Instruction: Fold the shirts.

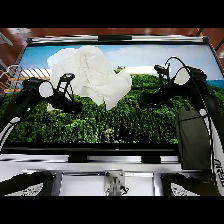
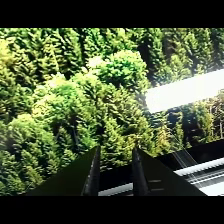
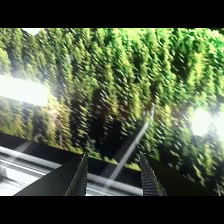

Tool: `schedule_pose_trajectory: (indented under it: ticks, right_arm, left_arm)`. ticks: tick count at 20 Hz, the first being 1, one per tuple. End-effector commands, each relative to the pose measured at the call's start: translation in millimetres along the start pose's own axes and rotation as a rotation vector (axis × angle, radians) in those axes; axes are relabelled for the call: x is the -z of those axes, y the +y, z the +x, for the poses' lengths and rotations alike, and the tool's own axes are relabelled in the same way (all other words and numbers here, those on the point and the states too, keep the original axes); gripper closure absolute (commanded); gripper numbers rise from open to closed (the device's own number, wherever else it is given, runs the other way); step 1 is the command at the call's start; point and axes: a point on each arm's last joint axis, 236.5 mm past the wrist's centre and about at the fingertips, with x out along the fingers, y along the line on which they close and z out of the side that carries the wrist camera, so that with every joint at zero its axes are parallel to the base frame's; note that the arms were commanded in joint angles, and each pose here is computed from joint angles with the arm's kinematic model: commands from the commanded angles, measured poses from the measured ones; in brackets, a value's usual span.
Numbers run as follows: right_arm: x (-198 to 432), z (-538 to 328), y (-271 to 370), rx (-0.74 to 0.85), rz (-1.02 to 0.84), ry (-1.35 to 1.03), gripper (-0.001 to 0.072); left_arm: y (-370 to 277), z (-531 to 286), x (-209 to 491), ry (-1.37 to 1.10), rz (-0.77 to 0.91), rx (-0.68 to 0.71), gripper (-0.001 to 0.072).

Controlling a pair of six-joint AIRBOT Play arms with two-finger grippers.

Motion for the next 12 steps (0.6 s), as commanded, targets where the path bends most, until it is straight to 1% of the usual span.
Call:
schedule_pose_trajectory:
  ticks: [1, 7, 9, 12]
  right_arm:
    - [5.5, -0.1, 0.3, 0.001, -0.002, 0.023, 0.0257]
    - [1.0, -0.1, 0.6, -0.001, -0.009, 0.004, 0.0257]
    - [-11.2, -0.4, 6.5, -0.025, -0.003, -0.048, 0.0257]
    - [-47.5, -6.4, 26.4, -0.115, 0.04, -0.2, 0.0257]
  left_arm:
    - [0.0, 0.3, 0.0, 0.001, -0.001, 0.001, 0.0439]
    - [-0.1, 0.3, 0.0, 0.0, -0.001, 0.001, 0.0439]
    - [0.0, 0.3, 0.0, 0.0, -0.001, 0.0, 0.0439]
    - [0.0, 0.3, 0.1, 0.001, -0.001, 0.0, 0.0439]
